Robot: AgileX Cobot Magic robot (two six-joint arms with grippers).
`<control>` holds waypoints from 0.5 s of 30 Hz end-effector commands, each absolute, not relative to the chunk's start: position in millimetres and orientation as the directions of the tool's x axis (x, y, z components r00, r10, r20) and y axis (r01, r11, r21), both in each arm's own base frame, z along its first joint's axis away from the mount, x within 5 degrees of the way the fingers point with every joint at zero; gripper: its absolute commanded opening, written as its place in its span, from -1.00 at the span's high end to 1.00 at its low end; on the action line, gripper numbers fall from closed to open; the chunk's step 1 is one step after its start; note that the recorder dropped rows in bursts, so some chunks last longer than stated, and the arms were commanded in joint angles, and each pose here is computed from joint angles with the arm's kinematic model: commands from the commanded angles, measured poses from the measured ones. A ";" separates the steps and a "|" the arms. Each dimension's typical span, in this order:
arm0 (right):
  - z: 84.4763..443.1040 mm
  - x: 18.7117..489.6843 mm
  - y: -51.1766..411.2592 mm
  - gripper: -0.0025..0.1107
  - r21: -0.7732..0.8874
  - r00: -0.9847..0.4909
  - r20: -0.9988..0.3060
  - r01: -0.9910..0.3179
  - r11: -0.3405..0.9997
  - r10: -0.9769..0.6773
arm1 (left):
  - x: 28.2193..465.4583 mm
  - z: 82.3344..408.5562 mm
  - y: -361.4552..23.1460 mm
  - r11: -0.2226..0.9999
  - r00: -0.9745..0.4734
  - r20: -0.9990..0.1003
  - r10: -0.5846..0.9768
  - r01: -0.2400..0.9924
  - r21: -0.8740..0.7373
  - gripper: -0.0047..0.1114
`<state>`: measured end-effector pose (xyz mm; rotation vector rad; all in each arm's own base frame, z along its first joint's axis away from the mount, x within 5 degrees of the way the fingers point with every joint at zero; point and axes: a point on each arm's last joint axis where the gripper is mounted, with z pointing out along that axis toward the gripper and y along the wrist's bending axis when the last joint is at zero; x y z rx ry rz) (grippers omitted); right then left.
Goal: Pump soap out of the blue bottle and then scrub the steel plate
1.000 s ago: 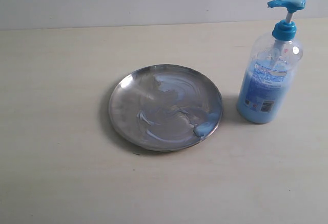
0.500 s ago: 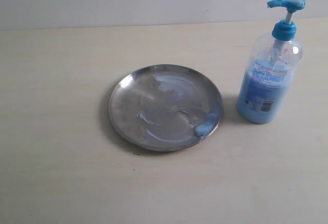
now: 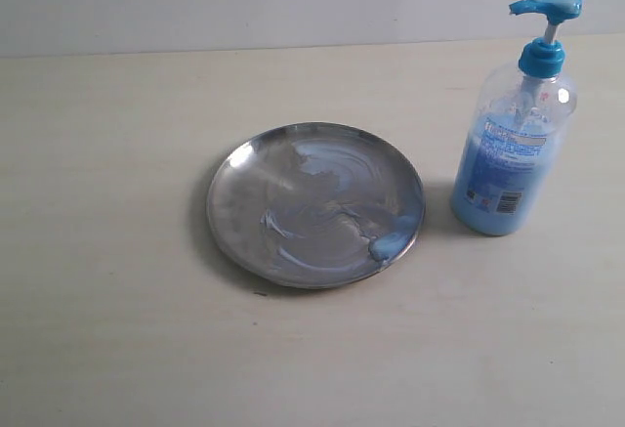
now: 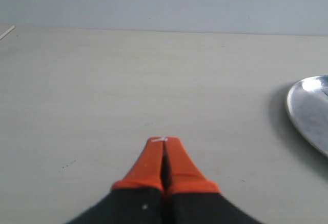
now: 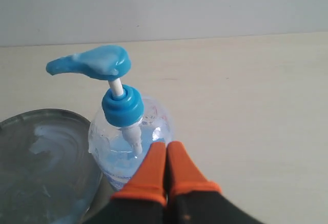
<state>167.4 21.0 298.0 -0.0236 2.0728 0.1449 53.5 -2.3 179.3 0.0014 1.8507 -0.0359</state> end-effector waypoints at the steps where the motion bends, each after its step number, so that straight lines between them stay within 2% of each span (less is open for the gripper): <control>1: 295.6 170.7 21.5 0.96 0.119 -0.511 -0.857 -0.066 0.991 0.069 | 53.2 181.4 -2.3 1.000 -0.263 -0.965 -0.015 0.020 -0.021 0.92; 9: 266.6 190.2 24.0 0.94 0.103 -0.660 -0.750 -0.054 0.993 0.042 | 53.2 181.4 -2.3 1.000 -0.263 -0.965 -0.015 0.020 -0.021 0.92; 12: 258.6 195.9 25.6 0.79 0.124 -0.692 -0.719 -0.041 0.991 0.062 | 53.2 181.4 -2.3 1.000 -0.263 -0.965 -0.015 0.020 -0.021 0.92; 15: 252.5 199.8 26.9 0.54 0.128 -0.714 -0.698 -0.043 0.991 0.059 | 53.2 181.4 -2.3 1.000 -0.263 -0.965 -0.015 0.020 -0.021 0.92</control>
